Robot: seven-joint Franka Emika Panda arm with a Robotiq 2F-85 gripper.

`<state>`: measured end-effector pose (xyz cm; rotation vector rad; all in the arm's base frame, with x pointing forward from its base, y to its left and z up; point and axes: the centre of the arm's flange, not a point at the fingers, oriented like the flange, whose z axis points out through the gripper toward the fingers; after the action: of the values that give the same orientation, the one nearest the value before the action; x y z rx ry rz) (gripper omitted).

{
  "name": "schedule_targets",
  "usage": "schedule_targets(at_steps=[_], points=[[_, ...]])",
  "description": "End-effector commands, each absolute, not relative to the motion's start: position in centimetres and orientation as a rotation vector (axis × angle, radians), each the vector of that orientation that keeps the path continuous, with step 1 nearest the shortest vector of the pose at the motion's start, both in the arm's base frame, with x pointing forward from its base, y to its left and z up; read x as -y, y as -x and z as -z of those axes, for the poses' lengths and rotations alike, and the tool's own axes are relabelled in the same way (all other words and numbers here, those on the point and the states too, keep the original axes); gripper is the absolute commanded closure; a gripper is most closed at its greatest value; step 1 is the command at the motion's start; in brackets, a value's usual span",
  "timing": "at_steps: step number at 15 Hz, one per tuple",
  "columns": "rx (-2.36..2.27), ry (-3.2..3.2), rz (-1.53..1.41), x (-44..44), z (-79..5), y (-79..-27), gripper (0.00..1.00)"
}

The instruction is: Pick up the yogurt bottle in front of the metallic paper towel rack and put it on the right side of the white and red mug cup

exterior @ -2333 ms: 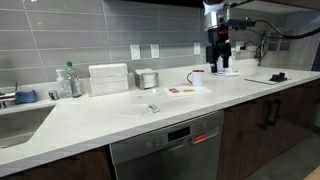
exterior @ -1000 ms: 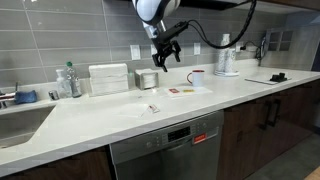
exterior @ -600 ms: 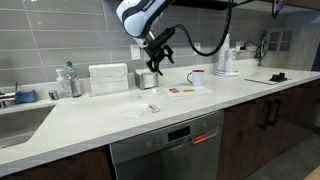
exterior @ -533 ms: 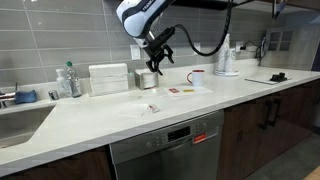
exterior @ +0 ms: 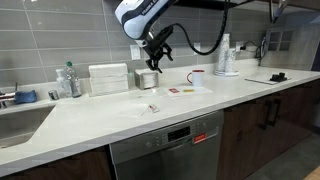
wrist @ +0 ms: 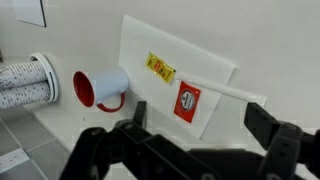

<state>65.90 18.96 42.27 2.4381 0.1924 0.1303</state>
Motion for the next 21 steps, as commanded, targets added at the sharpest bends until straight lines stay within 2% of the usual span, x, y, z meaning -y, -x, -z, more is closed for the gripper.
schedule_targets(at_steps=[1, 11, 21], points=[[-0.205, -2.332, -0.168, -21.7, -39.8, -70.4, 0.00], [-0.197, -2.243, -0.254, -26.2, -32.9, -77.6, 0.00], [-0.146, -2.190, -0.318, -26.7, -28.5, -81.1, 0.00]])
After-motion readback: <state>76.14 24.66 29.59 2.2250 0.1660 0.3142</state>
